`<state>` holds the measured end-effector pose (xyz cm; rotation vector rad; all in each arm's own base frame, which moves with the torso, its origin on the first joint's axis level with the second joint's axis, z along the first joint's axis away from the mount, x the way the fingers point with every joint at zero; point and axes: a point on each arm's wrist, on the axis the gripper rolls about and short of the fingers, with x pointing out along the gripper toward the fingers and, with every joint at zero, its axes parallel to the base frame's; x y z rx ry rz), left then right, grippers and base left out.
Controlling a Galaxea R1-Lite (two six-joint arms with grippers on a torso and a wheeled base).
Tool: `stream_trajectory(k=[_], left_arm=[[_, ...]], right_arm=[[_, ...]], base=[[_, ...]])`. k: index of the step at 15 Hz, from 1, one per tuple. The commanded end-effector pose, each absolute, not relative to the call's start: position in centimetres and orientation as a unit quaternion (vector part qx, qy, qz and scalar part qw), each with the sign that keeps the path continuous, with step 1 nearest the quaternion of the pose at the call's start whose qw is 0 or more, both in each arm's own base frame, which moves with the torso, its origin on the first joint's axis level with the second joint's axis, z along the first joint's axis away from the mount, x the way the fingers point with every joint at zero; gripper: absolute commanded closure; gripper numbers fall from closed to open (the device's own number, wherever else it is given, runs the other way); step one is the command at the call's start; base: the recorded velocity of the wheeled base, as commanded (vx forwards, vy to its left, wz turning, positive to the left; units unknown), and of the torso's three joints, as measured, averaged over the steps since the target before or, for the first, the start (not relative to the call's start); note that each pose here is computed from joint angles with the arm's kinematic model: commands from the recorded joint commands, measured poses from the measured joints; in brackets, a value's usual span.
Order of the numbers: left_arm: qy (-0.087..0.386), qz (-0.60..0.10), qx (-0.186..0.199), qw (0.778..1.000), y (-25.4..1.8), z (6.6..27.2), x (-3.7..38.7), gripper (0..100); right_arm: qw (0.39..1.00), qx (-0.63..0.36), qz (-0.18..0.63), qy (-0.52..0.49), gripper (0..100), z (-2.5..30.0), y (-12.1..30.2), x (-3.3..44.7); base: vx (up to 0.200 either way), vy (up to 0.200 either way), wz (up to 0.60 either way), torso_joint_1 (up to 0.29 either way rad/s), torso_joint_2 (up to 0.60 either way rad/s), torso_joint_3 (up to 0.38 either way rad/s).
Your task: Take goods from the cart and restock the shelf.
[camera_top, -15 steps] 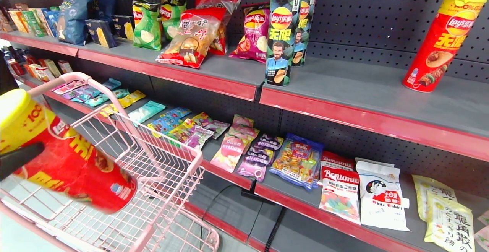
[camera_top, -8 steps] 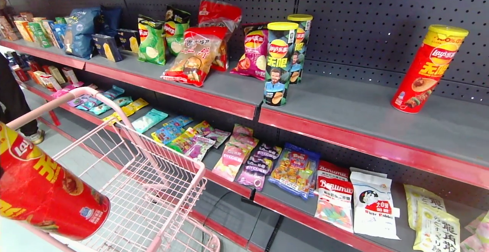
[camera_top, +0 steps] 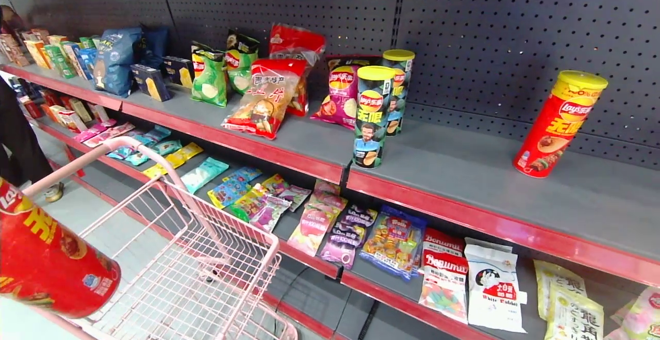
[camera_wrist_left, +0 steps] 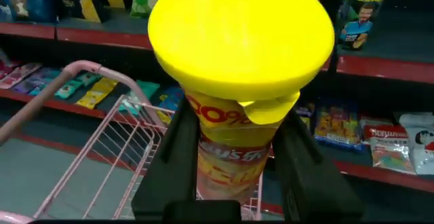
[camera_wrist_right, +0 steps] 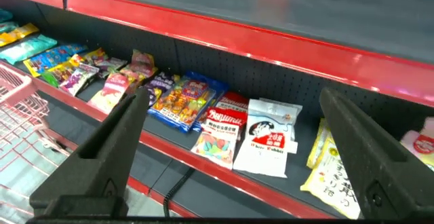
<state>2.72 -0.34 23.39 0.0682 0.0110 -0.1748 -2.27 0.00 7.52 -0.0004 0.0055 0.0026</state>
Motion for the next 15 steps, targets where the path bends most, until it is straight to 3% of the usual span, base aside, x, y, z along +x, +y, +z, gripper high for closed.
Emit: stream_trajectory(k=[1,6,10,15], left_arm=[[0.002,-0.101,0.037,0.994,-0.42,23.31,2.56,100],[0.01,-0.075,0.042,0.996,-0.3,22.8,2.6,100],[0.015,-0.041,0.082,0.996,-0.14,22.54,2.72,100],[0.006,-0.039,0.092,0.995,-0.17,22.59,2.3,100]], right_arm=[[1.0,0.0,0.002,0.003,0,7.5,0.0,-2.27],[1.0,0.0,0.002,0.003,0,7.5,0.0,-2.27],[1.0,0.0,0.002,0.003,0,7.5,0.0,-2.27],[1.0,0.0,0.002,0.003,0,7.5,0.0,-2.27]], base=[[0.0,0.0,-0.6,0.036,-0.08,-0.046],[0.0,0.0,-0.6,0.015,-0.01,-0.004],[0.0,0.0,-0.6,0.001,0.0,0.002],[0.04,0.0,0.0,0.0,0.0,0.0]])
